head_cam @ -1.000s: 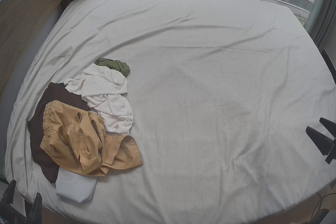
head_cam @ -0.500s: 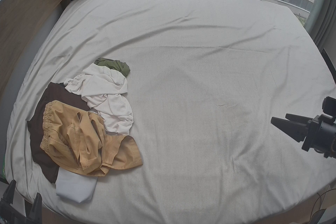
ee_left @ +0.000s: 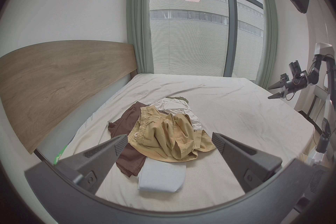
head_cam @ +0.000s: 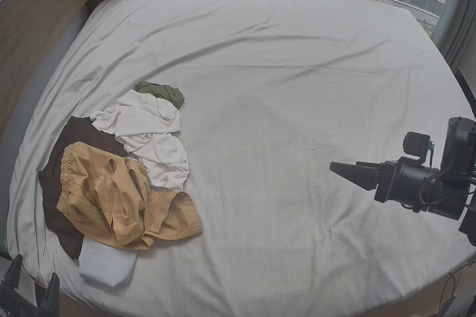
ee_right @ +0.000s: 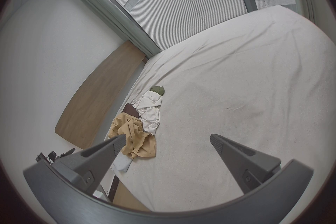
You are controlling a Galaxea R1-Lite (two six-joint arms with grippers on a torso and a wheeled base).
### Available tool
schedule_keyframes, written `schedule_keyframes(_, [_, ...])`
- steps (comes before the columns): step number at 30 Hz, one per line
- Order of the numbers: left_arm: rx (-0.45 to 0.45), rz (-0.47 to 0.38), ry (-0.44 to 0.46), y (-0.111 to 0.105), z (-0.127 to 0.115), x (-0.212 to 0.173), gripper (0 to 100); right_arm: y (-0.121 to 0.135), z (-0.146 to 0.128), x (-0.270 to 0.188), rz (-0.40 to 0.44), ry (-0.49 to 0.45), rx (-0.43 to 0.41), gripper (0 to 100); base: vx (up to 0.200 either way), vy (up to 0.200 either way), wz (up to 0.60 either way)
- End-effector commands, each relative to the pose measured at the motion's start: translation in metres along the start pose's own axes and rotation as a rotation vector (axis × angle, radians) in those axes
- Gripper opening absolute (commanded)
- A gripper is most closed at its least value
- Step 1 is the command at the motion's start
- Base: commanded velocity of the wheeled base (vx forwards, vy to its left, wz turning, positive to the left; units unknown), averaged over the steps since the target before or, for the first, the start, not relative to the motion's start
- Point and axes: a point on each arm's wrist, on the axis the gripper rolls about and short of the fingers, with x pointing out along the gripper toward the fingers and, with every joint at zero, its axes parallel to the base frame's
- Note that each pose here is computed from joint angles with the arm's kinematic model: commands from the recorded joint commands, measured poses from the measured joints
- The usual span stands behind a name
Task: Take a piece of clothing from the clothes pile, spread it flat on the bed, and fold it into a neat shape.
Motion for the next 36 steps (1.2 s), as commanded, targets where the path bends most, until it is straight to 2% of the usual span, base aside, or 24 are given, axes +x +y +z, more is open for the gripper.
schedule_keyframes(1, [0.0,0.0,0.001,0.0,-0.005,0.0,100,-0.002,-0.014,0.032,0.015,0.065,0.021,100,0.0,0.0,0.0])
schedule_keyframes(16, [0.0,0.0,0.001,0.0,-0.005,0.0,100,0.013,-0.035,0.086,0.075,0.166,0.005,100,0.0,0.0,0.0])
schedule_keyframes(23, [0.0,0.0,0.001,0.0,-0.005,0.0,100,0.018,-0.058,0.111,0.11,0.254,0.013,100,0.0,0.0,0.0])
schedule_keyframes(28, [0.0,0.0,0.001,0.0,-0.005,0.0,100,0.027,-0.066,0.127,0.132,0.275,0.066,100,0.0,0.0,0.0])
schedule_keyframes(36, [0.0,-0.001,0.001,0.0,-0.005,0.0,100,0.03,-0.073,0.148,0.149,0.287,0.07,100,0.0,0.0,0.0])
